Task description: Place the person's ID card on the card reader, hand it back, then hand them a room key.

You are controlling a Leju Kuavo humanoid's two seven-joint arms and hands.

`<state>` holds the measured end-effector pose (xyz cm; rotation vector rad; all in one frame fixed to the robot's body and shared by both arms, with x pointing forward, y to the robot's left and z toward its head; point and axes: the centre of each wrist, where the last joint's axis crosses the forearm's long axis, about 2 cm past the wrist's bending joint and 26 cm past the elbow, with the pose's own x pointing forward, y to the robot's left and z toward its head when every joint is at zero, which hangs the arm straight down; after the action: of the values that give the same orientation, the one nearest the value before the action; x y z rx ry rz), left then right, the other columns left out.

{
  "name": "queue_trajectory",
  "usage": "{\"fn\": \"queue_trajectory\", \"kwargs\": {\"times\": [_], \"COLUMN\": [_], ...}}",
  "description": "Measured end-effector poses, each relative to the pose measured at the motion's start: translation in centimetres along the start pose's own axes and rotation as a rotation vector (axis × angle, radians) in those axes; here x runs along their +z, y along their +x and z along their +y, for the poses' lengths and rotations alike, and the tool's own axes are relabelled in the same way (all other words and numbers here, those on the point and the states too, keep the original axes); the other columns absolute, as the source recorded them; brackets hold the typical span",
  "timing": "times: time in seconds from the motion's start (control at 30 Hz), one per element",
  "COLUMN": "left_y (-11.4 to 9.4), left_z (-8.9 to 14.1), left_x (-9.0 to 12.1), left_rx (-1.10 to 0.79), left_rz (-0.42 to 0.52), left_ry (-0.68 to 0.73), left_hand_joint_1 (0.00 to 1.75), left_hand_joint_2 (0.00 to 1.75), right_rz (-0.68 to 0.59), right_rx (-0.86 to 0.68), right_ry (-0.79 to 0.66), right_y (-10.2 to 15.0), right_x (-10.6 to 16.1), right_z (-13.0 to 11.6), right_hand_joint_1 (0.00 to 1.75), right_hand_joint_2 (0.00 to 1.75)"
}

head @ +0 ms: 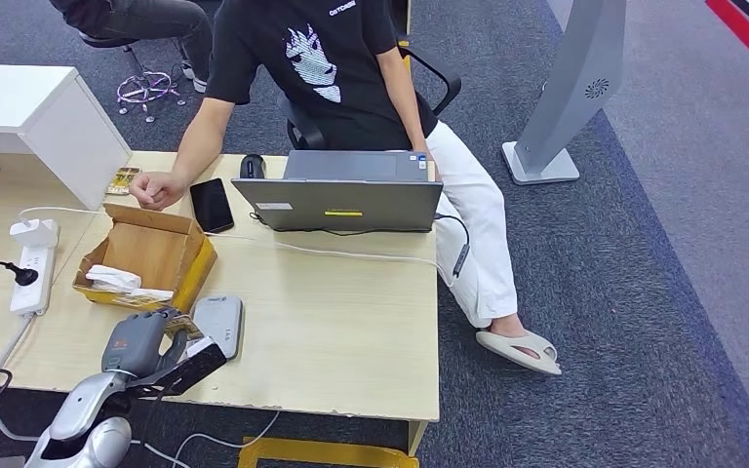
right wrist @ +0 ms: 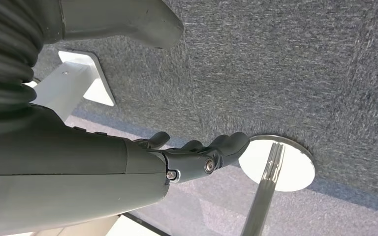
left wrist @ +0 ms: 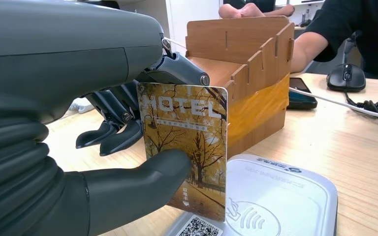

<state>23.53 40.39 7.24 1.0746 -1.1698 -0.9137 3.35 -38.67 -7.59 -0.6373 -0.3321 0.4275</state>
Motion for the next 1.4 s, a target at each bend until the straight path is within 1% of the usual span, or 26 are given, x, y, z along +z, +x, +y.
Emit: {"fn": "queue_trajectory", "kwargs": {"times": [0.3, 0.5, 0.6, 0.83, 0.97, 1.13, 1.4], "left_y": [-0.2, -0.8, -1.3, -2.4, -2.8, -2.9, -3.0], "left_z": [0.2, 0.9, 2.4, 8.2, 10.5, 11.7, 12.1], "left_x": [-0.2, -0.4, -0.9, -3.2, -3.8, -4.0, -4.1], "left_rx": [-0.006, -0.028, -0.039, -0.071, -0.099, -0.119, -0.129], "left_rz": [0.001, -0.01, -0.029, -0.077, -0.099, -0.113, -0.12], "left_ry": [-0.007, 0.043, 0.108, 0.281, 0.339, 0.365, 0.374], "left_hand_joint_1": [1.75, 1.75, 1.75, 1.75, 1.75, 1.75, 1.75], "left_hand_joint_2": [1.75, 1.75, 1.75, 1.75, 1.75, 1.75, 1.75], "right_rz": [-0.001, -0.001, -0.003, -0.014, -0.02, -0.026, -0.028], "right_rx": [0.001, 0.002, 0.002, 0.007, 0.009, 0.012, 0.012], "right_ry": [-0.002, -0.001, -0.001, -0.008, -0.002, 0.009, 0.023], "right_y": [0.0, 0.0, 0.0, 0.2, 0.4, 0.6, 0.6], "right_x": [0.0, 0.0, 0.0, 0.0, -0.1, -0.2, -0.1], "right_z": [0.0, 0.0, 0.0, 0.3, 0.6, 0.8, 1.1], "right_hand_joint_1": [0.0, 0.0, 0.0, 0.0, 0.0, 0.0, 0.0], "right_hand_joint_2": [1.75, 1.75, 1.75, 1.75, 1.75, 1.75, 1.75]}}
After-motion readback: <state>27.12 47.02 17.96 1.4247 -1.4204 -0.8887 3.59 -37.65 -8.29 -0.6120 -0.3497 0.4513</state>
